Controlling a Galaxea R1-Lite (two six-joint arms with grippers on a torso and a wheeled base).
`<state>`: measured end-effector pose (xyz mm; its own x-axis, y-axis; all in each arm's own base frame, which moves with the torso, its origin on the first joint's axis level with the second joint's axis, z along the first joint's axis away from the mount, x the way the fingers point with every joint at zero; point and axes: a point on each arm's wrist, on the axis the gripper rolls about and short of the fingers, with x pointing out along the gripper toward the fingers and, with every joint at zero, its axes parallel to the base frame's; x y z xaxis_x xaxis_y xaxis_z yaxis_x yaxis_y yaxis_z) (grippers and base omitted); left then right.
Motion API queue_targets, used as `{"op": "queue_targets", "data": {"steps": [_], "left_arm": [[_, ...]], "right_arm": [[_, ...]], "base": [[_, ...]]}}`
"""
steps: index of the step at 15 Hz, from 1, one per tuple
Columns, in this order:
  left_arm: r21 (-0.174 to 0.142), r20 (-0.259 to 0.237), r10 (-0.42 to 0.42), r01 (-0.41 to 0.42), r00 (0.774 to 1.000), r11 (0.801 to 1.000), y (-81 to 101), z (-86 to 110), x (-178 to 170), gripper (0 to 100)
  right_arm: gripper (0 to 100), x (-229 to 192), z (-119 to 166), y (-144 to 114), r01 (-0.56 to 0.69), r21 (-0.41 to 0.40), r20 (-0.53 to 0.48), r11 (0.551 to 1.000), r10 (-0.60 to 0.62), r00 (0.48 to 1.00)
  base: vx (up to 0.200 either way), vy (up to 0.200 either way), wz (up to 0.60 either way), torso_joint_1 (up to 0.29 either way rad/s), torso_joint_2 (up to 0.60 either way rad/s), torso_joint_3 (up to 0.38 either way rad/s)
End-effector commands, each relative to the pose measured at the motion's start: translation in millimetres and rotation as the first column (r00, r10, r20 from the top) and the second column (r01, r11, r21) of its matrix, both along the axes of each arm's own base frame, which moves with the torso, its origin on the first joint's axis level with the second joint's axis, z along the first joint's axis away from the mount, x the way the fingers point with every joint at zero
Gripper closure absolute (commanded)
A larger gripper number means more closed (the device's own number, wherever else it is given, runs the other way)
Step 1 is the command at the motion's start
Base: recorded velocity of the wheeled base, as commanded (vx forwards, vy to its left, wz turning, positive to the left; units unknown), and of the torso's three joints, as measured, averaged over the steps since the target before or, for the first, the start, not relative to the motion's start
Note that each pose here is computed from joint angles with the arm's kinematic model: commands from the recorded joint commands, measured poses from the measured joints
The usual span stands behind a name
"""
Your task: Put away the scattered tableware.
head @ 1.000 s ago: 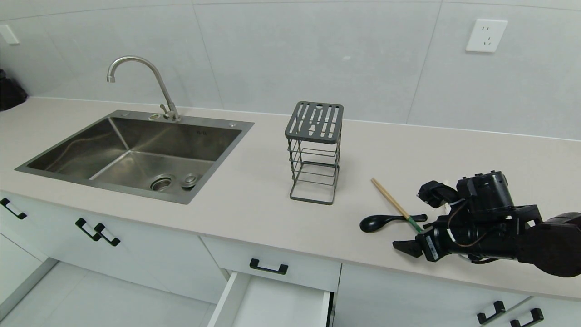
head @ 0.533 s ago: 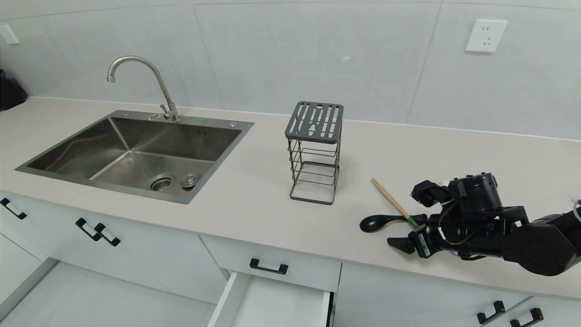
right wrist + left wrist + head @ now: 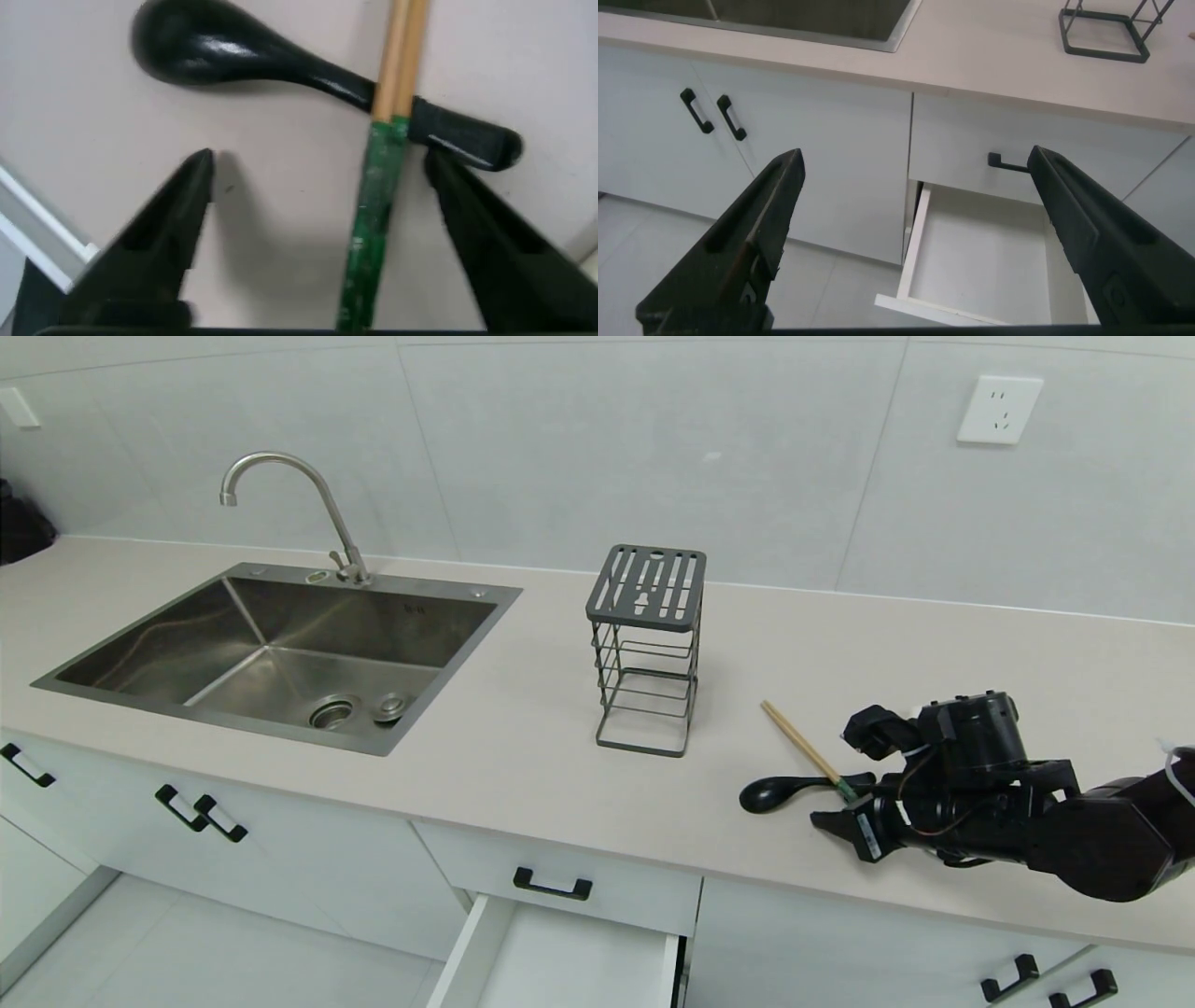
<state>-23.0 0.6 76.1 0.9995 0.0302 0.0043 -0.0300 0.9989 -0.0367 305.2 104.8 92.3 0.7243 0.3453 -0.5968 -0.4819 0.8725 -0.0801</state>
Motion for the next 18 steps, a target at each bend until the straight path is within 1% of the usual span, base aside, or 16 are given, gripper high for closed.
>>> {"op": "queue_targets", "data": {"steps": [1,4,9,12,13,14,16,18], "left_arm": [[0.0,-0.001,0.0,0.0,1.0,1.0,0.0,0.0,0.1,0],[0.0,-0.001,0.0,0.0,1.0,1.0,0.0,0.0,0.1,0],[0.0,-0.001,0.0,0.0,1.0,1.0,0.0,0.0,0.1,0],[0.0,-0.001,0.0,0.0,1.0,1.0,0.0,0.0,0.1,0],[0.0,-0.001,0.0,0.0,1.0,1.0,0.0,0.0,0.1,0],[0.0,-0.001,0.0,0.0,1.0,1.0,0.0,0.0,0.1,0],[0.0,-0.001,-0.001,0.001,1.0,1.0,0.0,0.0,0.1,0],[0.0,-0.001,0.0,0.0,1.0,1.0,0.0,0.0,0.1,0]], "right_arm": [[100,1.8,1.5,-3.8,0.015,0.001,0.011,1.0,-0.015,1.0],[100,5.8,4.8,-17.1,0.057,0.006,0.029,0.998,-0.057,0.998],[100,-0.2,28.0,-25.1,0.07,0.042,0.129,0.997,-0.075,0.989],[100,-17.5,39.7,-28.9,0.055,0.081,0.237,0.995,-0.073,0.969],[100,-23.2,41.8,-30.3,0.051,0.086,0.256,0.995,-0.072,0.964],[100,-37.8,45.9,-32.2,0.042,0.096,0.279,0.995,-0.067,0.958],[100,-53.1,51.7,-34.6,0.02,0.107,0.296,0.994,-0.051,0.954],[100,-74.4,63.0,-38.1,-0.005,0.12,0.334,0.993,-0.036,0.942]], "base": [[0.0,0.0,0.0,0.0,0.0,0.0],[0.0,0.0,0.0,0.0,0.0,0.0],[0.0,0.0,0.0,0.0,0.0,0.0],[0.0,0.0,0.0,0.0,0.0,0.0],[0.0,0.0,0.0,0.0,0.0,0.0],[0.0,0.0,0.0,0.0,0.0,0.0],[0.0,0.0,0.0,0.0,0.0,0.0],[0.0,0.0,0.0,0.0,0.0,0.0]]}}
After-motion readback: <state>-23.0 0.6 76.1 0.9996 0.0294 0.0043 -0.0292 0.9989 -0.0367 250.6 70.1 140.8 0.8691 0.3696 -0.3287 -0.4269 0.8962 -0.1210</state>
